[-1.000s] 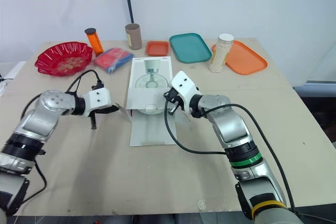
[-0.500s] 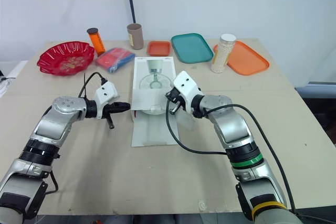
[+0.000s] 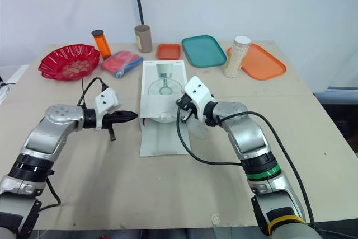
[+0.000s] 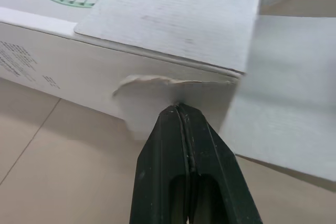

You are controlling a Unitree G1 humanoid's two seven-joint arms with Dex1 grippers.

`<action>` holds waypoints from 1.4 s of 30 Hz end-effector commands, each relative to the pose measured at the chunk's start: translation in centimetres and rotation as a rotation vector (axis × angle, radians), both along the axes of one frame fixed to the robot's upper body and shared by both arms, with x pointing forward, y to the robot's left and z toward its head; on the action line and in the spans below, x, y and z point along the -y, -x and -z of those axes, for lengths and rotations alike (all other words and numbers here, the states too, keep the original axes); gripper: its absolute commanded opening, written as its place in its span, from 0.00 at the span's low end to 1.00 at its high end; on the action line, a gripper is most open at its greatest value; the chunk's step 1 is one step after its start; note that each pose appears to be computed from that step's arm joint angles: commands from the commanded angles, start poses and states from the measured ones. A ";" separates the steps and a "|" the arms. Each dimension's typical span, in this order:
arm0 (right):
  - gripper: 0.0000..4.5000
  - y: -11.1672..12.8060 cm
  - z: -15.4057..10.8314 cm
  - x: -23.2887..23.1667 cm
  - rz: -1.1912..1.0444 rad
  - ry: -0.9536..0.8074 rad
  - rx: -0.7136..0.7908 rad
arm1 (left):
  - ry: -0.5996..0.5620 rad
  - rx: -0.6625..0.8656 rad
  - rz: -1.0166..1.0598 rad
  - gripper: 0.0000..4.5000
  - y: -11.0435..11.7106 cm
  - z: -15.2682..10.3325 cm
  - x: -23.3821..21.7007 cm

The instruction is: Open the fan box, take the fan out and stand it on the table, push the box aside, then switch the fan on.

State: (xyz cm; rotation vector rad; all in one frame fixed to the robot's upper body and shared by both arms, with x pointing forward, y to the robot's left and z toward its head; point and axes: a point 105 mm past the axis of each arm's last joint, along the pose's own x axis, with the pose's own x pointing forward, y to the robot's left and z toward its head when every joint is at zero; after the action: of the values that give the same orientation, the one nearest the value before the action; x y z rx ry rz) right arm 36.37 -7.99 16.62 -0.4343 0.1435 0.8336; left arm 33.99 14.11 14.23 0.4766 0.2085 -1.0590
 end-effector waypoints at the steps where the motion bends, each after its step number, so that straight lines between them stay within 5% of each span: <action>1: 0.01 0.5 0.1 0.1 -0.015 0.016 -0.020 | 0.016 0.000 0.070 0.00 1.8 -0.6 0.0; 6: 0.01 1.2 -0.8 0.3 -0.033 0.014 -0.006 | 0.038 -0.029 0.093 0.00 3.0 0.1 0.8; 21: 0.01 1.3 -0.2 0.9 -0.014 0.019 -0.020 | 0.083 -0.003 -0.028 0.00 0.8 1.1 2.4; 42: 0.01 -1.9 2.6 1.2 0.062 0.019 -0.022 | 0.064 0.033 0.025 0.00 -2.3 0.4 3.3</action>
State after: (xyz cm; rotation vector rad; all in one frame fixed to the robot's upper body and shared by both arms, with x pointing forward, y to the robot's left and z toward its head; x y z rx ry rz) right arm 37.67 -7.62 16.14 -0.4274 0.0964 0.8394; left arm 35.85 10.72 12.11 0.4250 0.1997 -1.0956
